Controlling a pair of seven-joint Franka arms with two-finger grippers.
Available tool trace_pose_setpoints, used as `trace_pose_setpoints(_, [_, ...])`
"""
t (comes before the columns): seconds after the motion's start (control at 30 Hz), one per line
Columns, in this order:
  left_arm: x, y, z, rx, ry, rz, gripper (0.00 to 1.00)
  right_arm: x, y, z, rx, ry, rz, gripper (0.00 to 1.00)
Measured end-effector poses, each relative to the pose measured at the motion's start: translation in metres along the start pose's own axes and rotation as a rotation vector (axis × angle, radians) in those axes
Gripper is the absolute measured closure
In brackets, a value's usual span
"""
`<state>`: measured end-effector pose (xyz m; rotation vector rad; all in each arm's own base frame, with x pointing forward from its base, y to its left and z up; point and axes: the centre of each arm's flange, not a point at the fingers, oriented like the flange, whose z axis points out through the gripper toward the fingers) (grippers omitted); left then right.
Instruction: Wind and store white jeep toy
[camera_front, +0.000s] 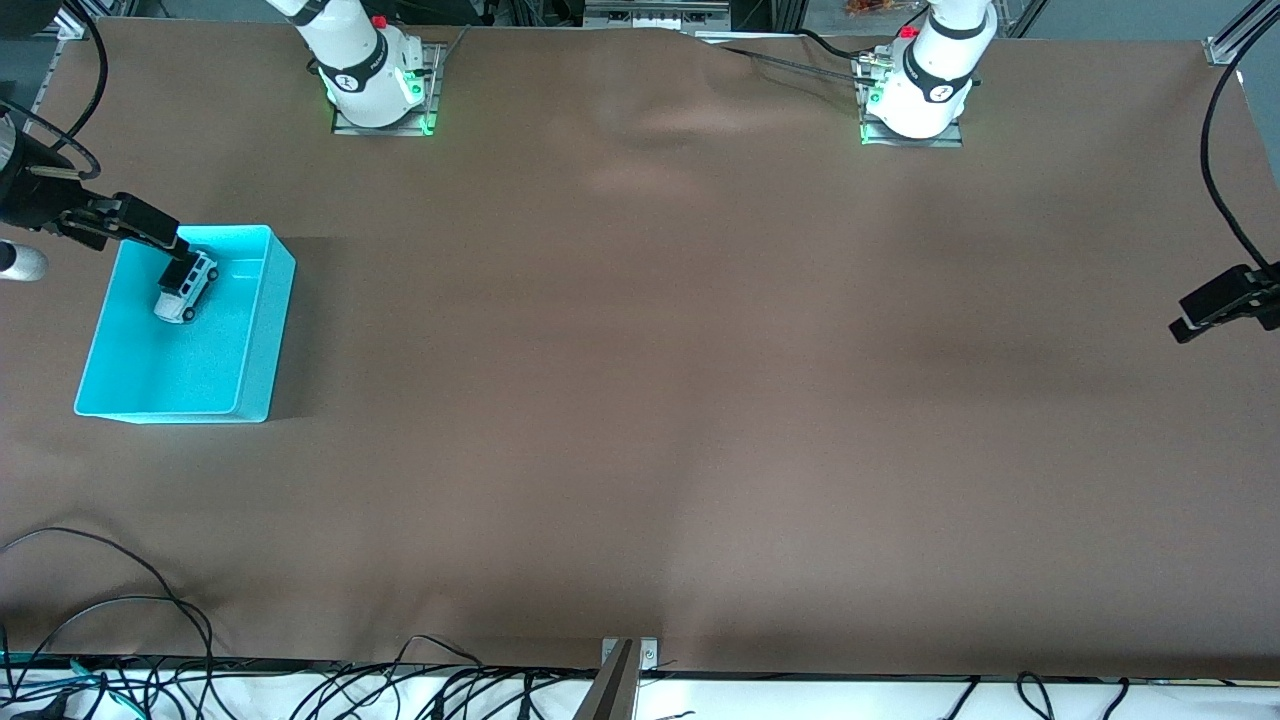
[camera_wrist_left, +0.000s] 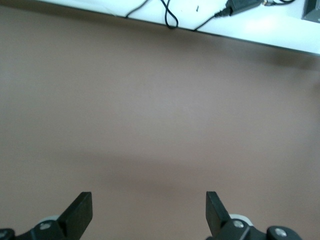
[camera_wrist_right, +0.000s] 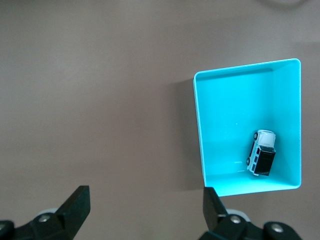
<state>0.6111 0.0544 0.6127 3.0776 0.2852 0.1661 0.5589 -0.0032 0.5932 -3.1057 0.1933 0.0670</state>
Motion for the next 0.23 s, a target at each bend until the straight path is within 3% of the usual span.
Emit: trace_pose_setpoints(0.23, [-0.0038, 0.0103, 0.0073, -0.025, -0.039, -0.002, 0.0, 0.0013, -0.0003, 0.004, -0.001, -0.008, -0.027, 0.0])
